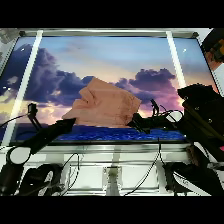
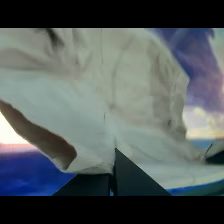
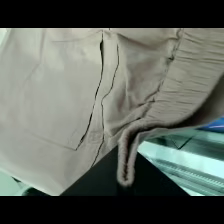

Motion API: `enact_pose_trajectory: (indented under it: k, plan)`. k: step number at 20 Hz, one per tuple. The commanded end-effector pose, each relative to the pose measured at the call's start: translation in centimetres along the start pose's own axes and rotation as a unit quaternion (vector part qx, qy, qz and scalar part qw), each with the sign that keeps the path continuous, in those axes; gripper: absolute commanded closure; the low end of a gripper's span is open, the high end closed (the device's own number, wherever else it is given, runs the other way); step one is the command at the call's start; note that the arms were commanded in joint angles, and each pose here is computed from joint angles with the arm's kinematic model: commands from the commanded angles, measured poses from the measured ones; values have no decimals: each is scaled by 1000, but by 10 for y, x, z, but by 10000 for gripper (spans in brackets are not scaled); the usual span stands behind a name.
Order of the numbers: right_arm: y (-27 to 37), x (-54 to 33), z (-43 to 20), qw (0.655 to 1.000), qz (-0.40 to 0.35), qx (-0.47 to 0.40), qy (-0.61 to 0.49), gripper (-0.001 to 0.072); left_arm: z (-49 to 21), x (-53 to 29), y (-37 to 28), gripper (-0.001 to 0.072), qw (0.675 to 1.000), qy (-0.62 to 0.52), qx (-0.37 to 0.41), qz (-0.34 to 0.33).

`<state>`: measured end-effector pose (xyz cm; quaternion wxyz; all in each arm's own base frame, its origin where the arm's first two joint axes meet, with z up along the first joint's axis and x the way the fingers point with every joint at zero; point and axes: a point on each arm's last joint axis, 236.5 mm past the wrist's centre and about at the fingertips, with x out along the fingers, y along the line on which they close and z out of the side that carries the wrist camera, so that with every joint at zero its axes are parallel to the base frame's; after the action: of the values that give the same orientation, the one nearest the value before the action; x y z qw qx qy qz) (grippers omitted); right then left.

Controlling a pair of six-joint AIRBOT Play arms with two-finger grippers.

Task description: Fold the clothes and pants, and hang the long-sleeved shirts on hangers.

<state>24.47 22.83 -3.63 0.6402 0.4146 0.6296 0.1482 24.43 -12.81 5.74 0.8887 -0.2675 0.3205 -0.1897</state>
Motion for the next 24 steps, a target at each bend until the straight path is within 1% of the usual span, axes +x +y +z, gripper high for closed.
enact_pose_trajectory:
  k: [1, 3, 4, 6, 8, 9, 12, 16, 20, 24]
  plan:
    - [5, -1, 10, 999, 11, 33, -41, 691, 35, -15, 2, 707, 995, -89, -35, 6]
    - [8, -4, 34, 993, 23, 73, -89, 691, 69, -14, 8, 707, 986, -152, -66, 8]
    - [10, -7, 49, 988, 32, 94, -122, 691, 79, -9, 13, 707, 984, -161, -71, 19]
    - [13, -18, 81, 971, 54, 134, -188, 691, 90, 12, 20, 707, 987, -139, -66, 41]
    - [16, -28, 103, 956, 73, 157, -236, 691, 102, 41, 16, 706, 993, -106, -27, 52]
    - [19, -32, 109, 952, 80, 163, -246, 692, 110, 58, 12, 705, 994, -97, -12, 55]
    - [36, -41, 127, 945, 96, 155, -272, 692, 132, 114, 15, 705, 994, -79, -12, 68]
    - [43, -29, 151, 943, 89, 160, -277, 692, 150, 173, 1, 704, 997, -55, 12, 61]
    - [53, -12, 184, 940, 84, 164, -286, 693, 146, 207, 3, 704, 996, -55, 17, 65]
    - [61, -6, 223, 924, 99, 189, -319, 694, 147, 223, 20, 705, 993, -80, 5, 84]
